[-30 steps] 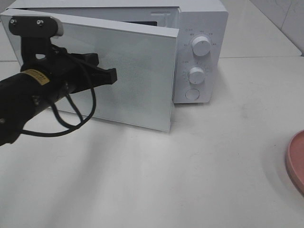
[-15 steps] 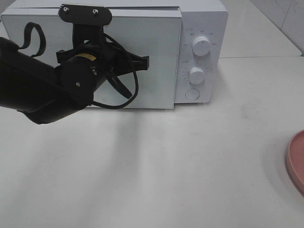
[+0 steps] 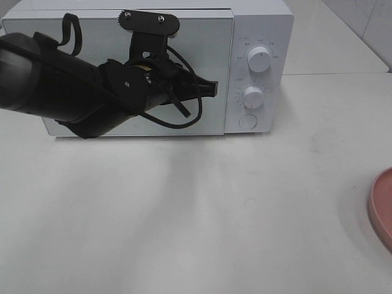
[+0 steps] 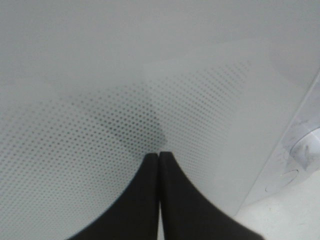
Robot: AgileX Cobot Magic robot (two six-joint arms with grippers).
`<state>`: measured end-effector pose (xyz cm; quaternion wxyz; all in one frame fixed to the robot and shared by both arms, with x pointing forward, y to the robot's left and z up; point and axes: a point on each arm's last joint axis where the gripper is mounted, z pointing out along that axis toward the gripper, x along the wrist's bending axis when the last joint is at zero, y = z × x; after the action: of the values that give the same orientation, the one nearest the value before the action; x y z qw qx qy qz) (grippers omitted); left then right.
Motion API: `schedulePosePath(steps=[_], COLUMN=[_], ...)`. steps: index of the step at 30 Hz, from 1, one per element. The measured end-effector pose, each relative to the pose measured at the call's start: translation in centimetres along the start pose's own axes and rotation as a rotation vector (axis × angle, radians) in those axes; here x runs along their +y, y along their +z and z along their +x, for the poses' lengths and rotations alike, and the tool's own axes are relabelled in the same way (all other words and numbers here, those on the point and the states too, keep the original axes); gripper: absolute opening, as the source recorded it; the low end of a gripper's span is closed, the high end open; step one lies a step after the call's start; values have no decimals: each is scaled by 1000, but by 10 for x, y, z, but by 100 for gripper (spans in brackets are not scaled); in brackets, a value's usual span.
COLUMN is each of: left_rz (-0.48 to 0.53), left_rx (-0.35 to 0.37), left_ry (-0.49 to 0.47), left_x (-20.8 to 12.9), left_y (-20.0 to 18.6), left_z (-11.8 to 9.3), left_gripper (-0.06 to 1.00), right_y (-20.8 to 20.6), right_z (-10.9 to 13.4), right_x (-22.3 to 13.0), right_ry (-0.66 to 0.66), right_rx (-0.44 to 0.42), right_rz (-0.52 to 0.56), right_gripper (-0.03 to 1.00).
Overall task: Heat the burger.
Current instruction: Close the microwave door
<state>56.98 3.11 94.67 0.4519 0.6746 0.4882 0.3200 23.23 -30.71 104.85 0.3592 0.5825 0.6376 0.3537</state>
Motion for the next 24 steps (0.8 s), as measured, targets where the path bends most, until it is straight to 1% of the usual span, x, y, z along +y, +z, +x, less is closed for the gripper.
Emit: schedulePosePath(steps=[1, 8, 13, 16, 18, 21, 22, 23, 24], left_rz=[1, 10, 28, 37, 36, 51, 86, 108, 108], left_rx=[3, -5, -19, -8, 17, 14, -4, -16, -16], left_ry=[-2, -3, 14, -1, -14, -17, -16, -16, -16], left_x=[2, 3, 2, 1, -2, -6, -14, -19, -19], left_y=[2, 3, 2, -2, -12, -21, -31, -36, -36], left_z=[4, 5, 4, 6, 8, 6, 3, 1, 1], left_gripper=[0, 0, 0, 0, 0, 0, 3, 17, 17], right_y=[0, 0, 0, 0, 0, 0, 0, 0, 0], right_z=[0, 0, 0, 0, 0, 0, 0, 0, 0], right_x=[0, 0, 0, 0, 0, 0, 0, 0, 0], right_ry=[0, 0, 0, 0, 0, 0, 0, 0, 0], right_rx=[0, 1, 1, 1, 1, 1, 1, 1, 1], right_rz=[0, 0, 0, 0, 0, 0, 0, 0, 0], right_gripper=[76, 76, 76, 76, 76, 76, 76, 76, 76])
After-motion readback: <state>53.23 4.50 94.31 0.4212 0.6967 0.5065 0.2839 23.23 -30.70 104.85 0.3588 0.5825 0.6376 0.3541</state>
